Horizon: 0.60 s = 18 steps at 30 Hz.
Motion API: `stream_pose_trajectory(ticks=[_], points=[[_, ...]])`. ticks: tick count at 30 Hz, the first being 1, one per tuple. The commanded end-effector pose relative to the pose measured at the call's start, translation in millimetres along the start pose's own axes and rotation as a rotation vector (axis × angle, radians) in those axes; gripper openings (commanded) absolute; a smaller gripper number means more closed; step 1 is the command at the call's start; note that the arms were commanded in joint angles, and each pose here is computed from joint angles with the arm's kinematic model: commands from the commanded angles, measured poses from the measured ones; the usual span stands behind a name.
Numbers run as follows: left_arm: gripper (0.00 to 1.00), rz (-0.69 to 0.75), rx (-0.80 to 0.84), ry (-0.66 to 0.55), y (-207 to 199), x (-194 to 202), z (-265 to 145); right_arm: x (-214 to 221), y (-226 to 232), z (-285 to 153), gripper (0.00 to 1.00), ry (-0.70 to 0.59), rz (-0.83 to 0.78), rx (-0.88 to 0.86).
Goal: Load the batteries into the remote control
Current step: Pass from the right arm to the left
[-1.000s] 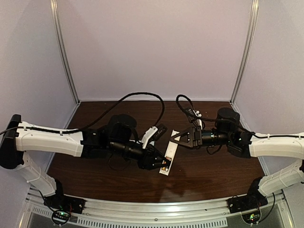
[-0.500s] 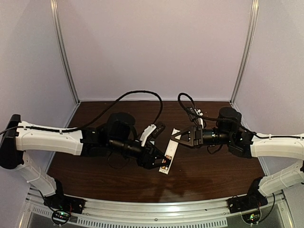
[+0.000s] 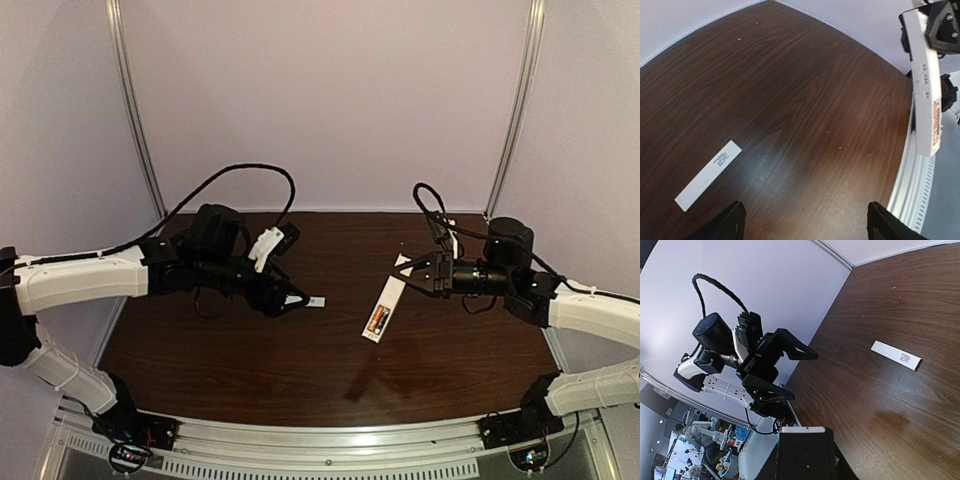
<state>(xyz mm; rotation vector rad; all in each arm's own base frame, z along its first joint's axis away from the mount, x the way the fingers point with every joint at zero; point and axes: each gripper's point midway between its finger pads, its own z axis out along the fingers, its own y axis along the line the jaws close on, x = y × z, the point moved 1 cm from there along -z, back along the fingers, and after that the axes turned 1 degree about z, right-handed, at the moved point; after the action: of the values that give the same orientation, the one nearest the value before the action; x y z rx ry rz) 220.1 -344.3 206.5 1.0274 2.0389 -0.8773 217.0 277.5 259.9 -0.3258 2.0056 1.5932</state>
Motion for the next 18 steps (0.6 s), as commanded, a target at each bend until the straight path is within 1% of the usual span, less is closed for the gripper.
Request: stream_pose_trajectory(ticks=[1, 3, 5, 9, 14, 18], points=[[0.85, 0.110, -0.076, 0.061, 23, 0, 3, 7, -17, -8, 0.00, 0.007, 0.017, 0.049], [0.80, 0.099, -0.059, 0.055, 22, -2, 9, 9, -28, -9, 0.00, -0.002, 0.042, 0.079], [0.79, 0.074, -0.025, 0.026, 14, -6, 15, 10, -37, -9, 0.00, -0.020, 0.073, 0.100], [0.83, 0.084, -0.042, -0.057, -15, -25, 27, 11, -52, -8, 0.00, -0.067, 0.136, 0.131], [0.85, 0.062, -0.035, -0.067, -53, -43, 56, 10, -59, -10, 0.00, -0.113, 0.167, 0.157], [0.83, 0.048, -0.015, -0.059, -76, -50, 83, 11, -59, -8, 0.00, -0.122, 0.178, 0.158]])
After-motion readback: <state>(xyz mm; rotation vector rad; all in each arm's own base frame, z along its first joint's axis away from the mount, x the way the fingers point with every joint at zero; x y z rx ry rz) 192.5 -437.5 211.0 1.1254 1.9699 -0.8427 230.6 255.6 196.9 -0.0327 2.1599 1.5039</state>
